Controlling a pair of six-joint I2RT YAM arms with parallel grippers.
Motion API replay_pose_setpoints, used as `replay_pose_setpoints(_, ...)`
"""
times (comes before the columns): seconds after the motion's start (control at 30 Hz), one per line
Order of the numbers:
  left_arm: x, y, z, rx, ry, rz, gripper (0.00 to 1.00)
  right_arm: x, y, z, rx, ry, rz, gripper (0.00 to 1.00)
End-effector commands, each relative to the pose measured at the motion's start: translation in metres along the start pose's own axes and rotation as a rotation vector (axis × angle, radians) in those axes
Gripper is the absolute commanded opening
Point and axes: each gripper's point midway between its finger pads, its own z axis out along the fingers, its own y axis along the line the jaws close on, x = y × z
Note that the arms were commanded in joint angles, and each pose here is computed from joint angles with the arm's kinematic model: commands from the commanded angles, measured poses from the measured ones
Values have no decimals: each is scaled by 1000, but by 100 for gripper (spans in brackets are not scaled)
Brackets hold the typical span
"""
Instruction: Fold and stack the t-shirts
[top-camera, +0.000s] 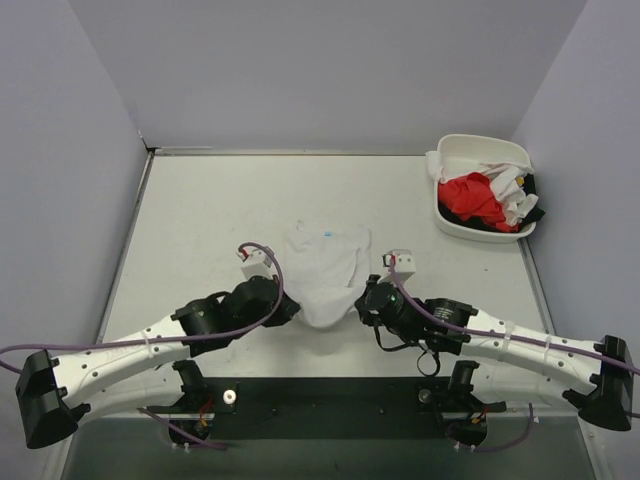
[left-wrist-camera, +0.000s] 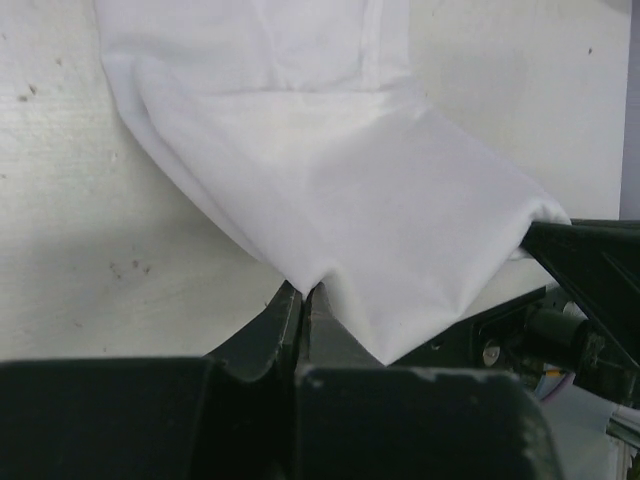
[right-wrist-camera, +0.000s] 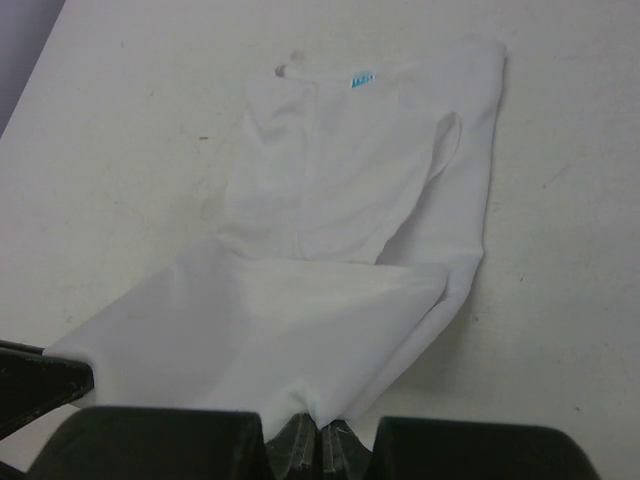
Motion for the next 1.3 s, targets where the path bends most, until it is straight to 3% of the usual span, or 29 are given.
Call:
replay_pose_setpoints(0.0, -44, -21, 1, 27, -86, 43, 0, -47, 0, -6, 39, -97, -40, 0)
replay_pose_setpoints(0.2, -82, -22, 16, 20, -139, 27, 0, -88, -9, 2, 80, -138, -29, 0)
replay_pose_setpoints(0.6, -132, -30, 69, 37, -157, -11, 0, -120, -15, 74, 93, -54, 34, 0)
replay_pose_setpoints(0.8, -151, -42, 88, 55, -162, -9, 0, -153, -13, 96, 94, -71, 52, 0)
replay_pose_setpoints(1.27, -191, -4, 132, -34, -179, -69, 0, -181, -35, 151, 126, -29, 108, 0)
